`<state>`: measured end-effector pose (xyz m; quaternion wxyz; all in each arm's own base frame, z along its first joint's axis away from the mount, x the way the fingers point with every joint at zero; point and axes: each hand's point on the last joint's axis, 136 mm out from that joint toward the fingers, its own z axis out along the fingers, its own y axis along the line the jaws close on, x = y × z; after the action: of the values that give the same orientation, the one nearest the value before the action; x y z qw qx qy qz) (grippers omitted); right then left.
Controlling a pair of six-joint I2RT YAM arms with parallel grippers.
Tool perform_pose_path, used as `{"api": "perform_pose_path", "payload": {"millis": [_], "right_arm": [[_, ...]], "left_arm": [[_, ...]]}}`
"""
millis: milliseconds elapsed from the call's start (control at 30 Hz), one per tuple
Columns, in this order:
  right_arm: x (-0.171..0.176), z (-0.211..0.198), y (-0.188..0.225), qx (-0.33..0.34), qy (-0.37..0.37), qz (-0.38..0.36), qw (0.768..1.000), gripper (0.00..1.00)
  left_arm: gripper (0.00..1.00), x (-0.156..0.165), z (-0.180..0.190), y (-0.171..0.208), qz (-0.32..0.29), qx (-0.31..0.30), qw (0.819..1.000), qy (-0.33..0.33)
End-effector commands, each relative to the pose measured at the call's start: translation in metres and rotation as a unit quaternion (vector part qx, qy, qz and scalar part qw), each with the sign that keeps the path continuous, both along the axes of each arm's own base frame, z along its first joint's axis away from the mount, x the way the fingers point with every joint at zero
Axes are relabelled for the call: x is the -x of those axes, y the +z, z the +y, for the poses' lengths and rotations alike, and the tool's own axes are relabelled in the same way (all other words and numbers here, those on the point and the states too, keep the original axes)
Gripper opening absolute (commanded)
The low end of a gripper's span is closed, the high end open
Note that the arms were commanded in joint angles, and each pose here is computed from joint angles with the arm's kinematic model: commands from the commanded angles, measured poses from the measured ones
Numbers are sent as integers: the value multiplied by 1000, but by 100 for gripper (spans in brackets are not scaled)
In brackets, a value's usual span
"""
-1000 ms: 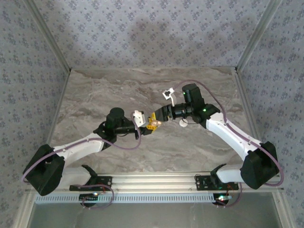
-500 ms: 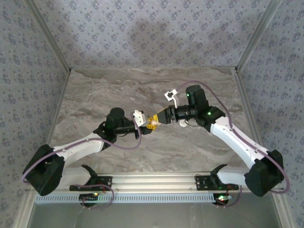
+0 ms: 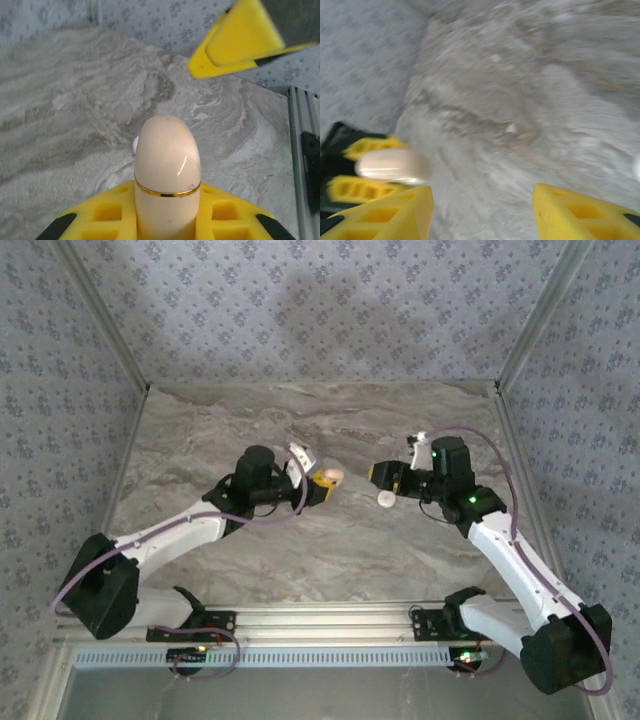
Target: Insert the wireless bluetooth earbuds into the charging case
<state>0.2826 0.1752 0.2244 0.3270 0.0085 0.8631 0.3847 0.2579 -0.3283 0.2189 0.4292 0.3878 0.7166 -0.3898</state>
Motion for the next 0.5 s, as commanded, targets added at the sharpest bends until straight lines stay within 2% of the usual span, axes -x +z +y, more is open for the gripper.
{"api": "perform_pose_path", "payload": {"millis": [0,200,467], "right_arm": [[-13,-38,-23,16,-128,45,991,57],[-11,-55,-44,19,-180,60,982,57],[6,-67,-64,20,-204,72,976,57]], "left_arm": [[16,-10,0,-14,127,-34,990,56],[16,-30,-15,-32,264,-85,955,106],[16,-48,-49,-76,382,-103,910,121]]}}
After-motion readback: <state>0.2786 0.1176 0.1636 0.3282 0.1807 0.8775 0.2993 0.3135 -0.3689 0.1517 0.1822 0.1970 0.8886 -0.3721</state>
